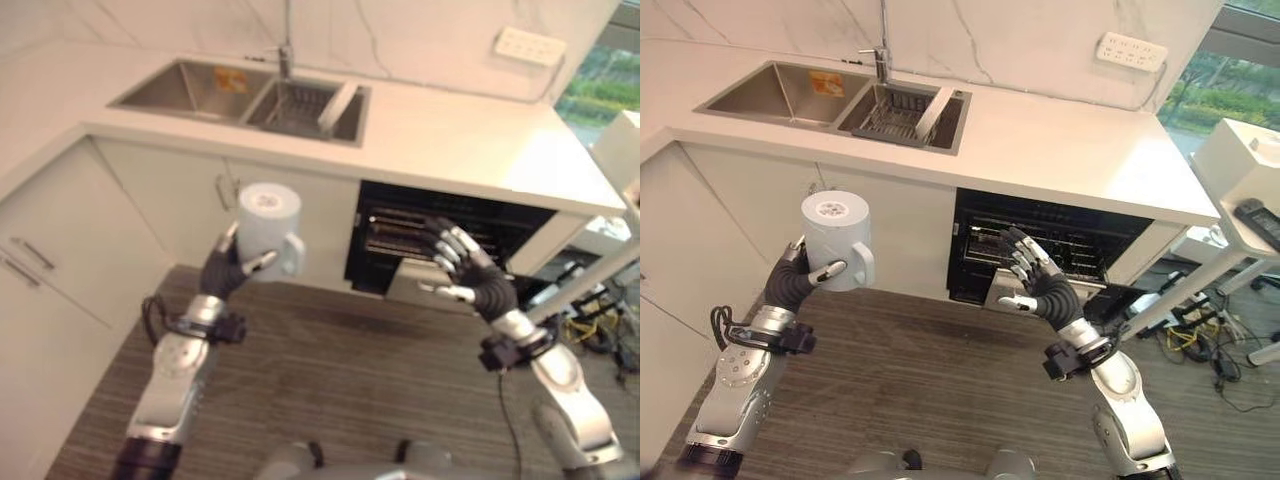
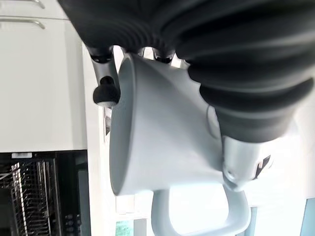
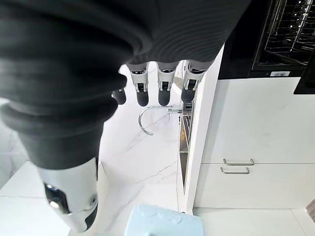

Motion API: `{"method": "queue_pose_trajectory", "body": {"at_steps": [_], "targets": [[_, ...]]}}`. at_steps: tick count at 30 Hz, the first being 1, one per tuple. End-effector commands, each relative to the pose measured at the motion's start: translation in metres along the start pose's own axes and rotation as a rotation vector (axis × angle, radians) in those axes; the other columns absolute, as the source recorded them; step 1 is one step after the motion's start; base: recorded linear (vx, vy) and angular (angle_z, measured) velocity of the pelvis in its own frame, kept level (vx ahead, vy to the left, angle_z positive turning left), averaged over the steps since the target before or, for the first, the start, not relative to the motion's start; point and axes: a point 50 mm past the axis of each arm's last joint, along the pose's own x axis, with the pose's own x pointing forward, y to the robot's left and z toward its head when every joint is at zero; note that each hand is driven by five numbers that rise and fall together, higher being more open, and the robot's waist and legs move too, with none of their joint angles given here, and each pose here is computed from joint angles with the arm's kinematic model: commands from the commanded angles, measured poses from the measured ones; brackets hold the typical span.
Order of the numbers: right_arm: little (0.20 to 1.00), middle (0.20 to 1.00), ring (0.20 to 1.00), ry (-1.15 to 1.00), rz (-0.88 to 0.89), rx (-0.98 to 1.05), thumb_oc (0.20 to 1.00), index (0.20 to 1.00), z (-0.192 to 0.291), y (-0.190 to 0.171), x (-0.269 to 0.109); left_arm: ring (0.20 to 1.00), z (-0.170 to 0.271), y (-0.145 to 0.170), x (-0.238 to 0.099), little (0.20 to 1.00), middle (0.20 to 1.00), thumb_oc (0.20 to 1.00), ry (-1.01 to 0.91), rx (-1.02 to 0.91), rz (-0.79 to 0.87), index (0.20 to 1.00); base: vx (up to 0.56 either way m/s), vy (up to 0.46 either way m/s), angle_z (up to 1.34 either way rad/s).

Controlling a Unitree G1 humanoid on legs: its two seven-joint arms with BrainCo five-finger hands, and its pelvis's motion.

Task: Place the dishes in the dishwasher.

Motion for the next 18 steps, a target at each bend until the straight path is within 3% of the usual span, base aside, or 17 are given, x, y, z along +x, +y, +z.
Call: {"method": "queue_pose_trajectory", "body": {"at_steps": [1,11,14,18], "targets": [[1.0,1.0,1.0,-0.135,0.023,-0.048,1.0,1.0,0.024,0.0,0.009,0.2,0.039,0.0,0.013,0.2,0.2,0.2,-0.204,0.069,-0.037,0.2,0.2,-0.443,-0.17],[1.0,1.0,1.0,-0.084,0.052,-0.036,1.0,1.0,0.032,-0.011,0.003,0.2,0.04,-0.001,-0.005,0.2,0.2,0.2,-0.206,-0.021,-0.005,0.2,0.27,-0.566,-0.06],[1.0,1.0,1.0,-0.066,0.039,-0.056,1.0,1.0,0.028,-0.012,0.003,0.2,0.035,0.0,-0.009,0.2,0.2,0.2,-0.197,-0.113,0.01,0.2,0.11,-0.105,0.33],[1.0,1.0,1.0,-0.065,-0.007,-0.091,1.0,1.0,0.026,-0.013,0.001,0.2,0.034,-0.004,-0.003,0.2,0.2,0.2,-0.213,-0.108,-0.001,0.2,0.1,0.241,0.57]]}}
